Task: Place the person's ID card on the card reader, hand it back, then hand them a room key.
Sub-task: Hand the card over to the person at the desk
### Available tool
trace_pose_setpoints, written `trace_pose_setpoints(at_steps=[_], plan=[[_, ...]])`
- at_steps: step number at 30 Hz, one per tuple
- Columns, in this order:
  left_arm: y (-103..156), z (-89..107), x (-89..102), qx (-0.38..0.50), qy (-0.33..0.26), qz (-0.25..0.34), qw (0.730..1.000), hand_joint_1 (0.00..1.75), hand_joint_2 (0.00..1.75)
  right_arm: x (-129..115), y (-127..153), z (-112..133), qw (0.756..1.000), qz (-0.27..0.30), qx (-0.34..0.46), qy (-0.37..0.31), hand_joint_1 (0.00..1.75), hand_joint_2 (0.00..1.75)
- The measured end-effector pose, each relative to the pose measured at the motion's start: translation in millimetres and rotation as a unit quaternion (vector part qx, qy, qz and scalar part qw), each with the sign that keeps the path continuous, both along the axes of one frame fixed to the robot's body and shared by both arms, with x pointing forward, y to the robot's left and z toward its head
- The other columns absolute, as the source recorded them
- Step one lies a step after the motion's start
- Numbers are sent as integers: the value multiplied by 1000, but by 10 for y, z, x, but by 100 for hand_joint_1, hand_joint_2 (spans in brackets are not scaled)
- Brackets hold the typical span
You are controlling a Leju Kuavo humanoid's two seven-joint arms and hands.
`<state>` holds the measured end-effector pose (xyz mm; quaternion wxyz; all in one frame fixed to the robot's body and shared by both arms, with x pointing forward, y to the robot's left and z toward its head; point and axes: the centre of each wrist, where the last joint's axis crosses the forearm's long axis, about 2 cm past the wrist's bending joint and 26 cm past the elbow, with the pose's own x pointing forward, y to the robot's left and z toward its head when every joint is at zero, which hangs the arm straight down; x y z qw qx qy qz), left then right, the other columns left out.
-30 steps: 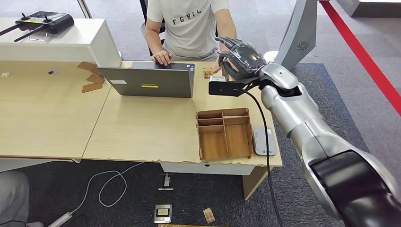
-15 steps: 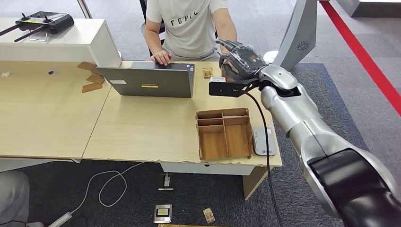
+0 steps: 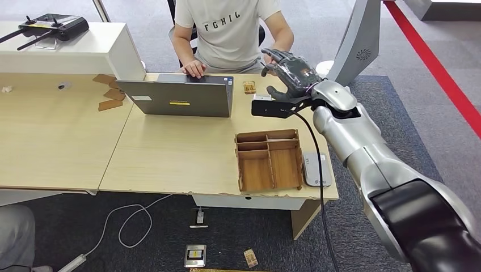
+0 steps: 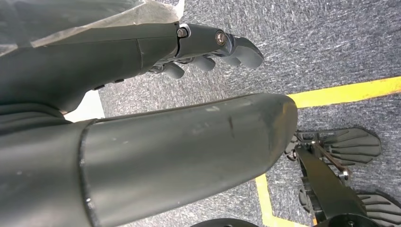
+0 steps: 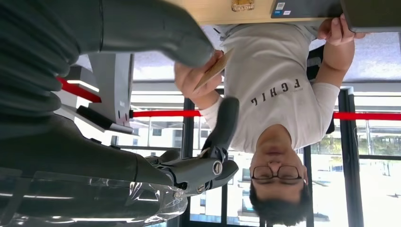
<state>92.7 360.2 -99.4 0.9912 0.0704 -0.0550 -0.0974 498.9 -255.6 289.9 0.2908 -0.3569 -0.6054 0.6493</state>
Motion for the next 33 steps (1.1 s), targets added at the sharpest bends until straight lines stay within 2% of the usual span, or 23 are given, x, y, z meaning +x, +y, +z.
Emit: trace_pose_setpoints(at_steps=[9, 14, 18, 24, 29, 33], plan=[[0, -1, -3, 0, 0, 0, 1000, 0, 0, -8, -70, -44, 1000, -5, -7, -18, 0, 0], [2, -5, -23, -1, 2, 4, 1000, 0, 0, 7, -318, -29, 999, -38, -23, -20, 0, 0], [7, -14, -73, -1, 13, 14, 1000, 0, 0, 27, -698, 69, 996, -72, -49, -19, 0, 0], [21, -16, -93, -1, 23, 25, 999, 0, 0, -16, -1411, 263, 986, -138, -91, -17, 0, 0], [54, -15, -113, 2, 31, 34, 999, 0, 0, -158, -2087, 445, 971, -208, -117, -10, 0, 0], [93, -9, -109, 5, 37, 45, 998, 0, 0, -345, -2582, 484, 957, -267, -116, 9, 0, 0]])
